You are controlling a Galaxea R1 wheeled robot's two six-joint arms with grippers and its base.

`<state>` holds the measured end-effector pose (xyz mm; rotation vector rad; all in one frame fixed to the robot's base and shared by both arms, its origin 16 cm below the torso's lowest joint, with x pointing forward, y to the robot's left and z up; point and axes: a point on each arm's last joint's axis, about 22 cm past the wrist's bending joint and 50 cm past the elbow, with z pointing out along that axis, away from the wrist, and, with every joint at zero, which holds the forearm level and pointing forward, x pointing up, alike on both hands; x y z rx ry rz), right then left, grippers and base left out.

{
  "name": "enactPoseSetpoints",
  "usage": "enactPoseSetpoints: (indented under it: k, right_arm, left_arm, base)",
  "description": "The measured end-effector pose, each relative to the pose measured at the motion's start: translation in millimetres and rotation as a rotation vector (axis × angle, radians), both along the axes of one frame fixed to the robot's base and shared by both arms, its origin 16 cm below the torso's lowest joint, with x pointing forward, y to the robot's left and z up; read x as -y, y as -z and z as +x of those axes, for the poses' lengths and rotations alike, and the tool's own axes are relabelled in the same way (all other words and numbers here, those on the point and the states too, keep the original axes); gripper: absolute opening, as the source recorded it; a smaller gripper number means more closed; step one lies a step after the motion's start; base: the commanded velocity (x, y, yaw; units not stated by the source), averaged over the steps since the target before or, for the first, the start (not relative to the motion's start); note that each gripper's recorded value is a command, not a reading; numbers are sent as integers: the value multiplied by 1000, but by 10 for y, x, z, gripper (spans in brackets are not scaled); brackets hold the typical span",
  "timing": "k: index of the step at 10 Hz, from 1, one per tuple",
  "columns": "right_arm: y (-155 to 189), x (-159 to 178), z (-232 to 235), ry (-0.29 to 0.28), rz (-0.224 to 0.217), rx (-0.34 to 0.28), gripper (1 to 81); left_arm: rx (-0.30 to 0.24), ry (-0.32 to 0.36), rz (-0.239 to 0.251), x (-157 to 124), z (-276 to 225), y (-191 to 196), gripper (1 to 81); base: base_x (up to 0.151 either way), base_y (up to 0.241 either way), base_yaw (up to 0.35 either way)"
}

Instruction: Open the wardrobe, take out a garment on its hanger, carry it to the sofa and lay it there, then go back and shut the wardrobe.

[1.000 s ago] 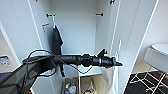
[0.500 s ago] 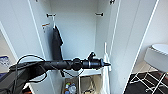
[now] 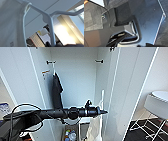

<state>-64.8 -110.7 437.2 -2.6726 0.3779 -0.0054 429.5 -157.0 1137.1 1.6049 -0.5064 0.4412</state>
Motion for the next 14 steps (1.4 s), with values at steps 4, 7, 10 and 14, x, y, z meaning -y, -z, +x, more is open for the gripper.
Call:
enactPoseSetpoints:
  k: [4, 7, 10, 14]
  right_arm:
    - [0, 0, 1, 0, 0, 0, 811]
    - [0, -1, -3, 0, 0, -1, 811]
    - [0, 0, 1, 1, 0, 0, 811]
    - [0, 0, 0, 0, 0, 0, 811]
  left_arm:
    - [-4, -1, 0, -3, -2, 16, 10]
    - [-6, -3, -13, -2, 2, -7, 10]
    - [-13, -6, -37, 0, -4, -16, 10]
    - [-18, -8, -38, -4, 1, -18, 10]
  base:
    - [0, 0, 0]
    - [0, 0, 0]
    - [0, 0, -38]
    - [0, 0, -146]
